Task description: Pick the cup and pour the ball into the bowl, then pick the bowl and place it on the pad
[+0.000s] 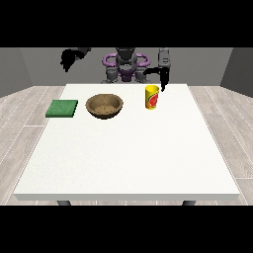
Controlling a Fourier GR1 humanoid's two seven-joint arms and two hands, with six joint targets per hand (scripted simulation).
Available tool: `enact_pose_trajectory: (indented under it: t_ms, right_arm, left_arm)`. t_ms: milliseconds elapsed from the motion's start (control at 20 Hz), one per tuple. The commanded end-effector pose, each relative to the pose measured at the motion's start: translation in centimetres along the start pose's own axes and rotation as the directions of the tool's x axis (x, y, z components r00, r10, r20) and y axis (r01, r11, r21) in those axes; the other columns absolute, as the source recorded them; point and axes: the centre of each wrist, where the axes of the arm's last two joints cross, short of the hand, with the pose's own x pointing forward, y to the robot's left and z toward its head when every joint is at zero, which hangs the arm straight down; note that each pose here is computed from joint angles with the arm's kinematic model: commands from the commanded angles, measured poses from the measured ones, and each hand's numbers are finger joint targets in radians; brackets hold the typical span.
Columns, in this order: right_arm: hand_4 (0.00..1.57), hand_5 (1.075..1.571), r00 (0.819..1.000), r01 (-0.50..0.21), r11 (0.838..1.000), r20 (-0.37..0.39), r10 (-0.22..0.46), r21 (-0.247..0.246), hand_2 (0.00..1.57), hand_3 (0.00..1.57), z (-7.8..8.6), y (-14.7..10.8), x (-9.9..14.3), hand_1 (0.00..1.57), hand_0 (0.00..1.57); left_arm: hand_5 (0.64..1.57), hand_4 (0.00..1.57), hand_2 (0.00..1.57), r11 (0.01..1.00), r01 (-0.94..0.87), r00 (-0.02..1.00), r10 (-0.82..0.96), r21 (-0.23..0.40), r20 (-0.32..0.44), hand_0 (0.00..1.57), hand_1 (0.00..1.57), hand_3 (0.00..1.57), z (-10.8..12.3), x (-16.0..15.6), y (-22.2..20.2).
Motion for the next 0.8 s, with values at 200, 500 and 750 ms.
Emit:
enact_pose_trajectory:
  t_ms: [200,500,750]
  right_arm:
    - [0.66,1.56,0.999,0.002,0.999,-0.054,-0.004,-0.036,0.0,0.0,0.3,-5.7,-2.5,0.0,0.0]
    - [0.68,1.563,0.999,-0.016,1.0,-0.028,0.016,-0.009,0.0,0.0,-1.0,-4.1,-2.5,0.0,0.0]
    - [0.67,1.564,1.0,-0.018,0.999,-0.004,0.018,0.027,0.0,0.0,-1.2,-4.1,-1.9,0.0,0.0]
  left_arm:
    - [1.441,0.02,0.0,0.999,0.017,0.994,-0.02,-0.032,-0.11,0.0,0.0,0.0,-0.2,-4.2,0.9]
    - [1.42,0.2,0.0,1.0,-0.01,0.998,0.008,-0.016,-0.068,0.0,0.0,0.0,0.4,-8.4,-0.9]
    - [1.464,0.36,0.0,1.0,-0.007,0.998,0.009,0.03,-0.068,0.0,0.0,0.0,-0.5,-10.1,0.5]
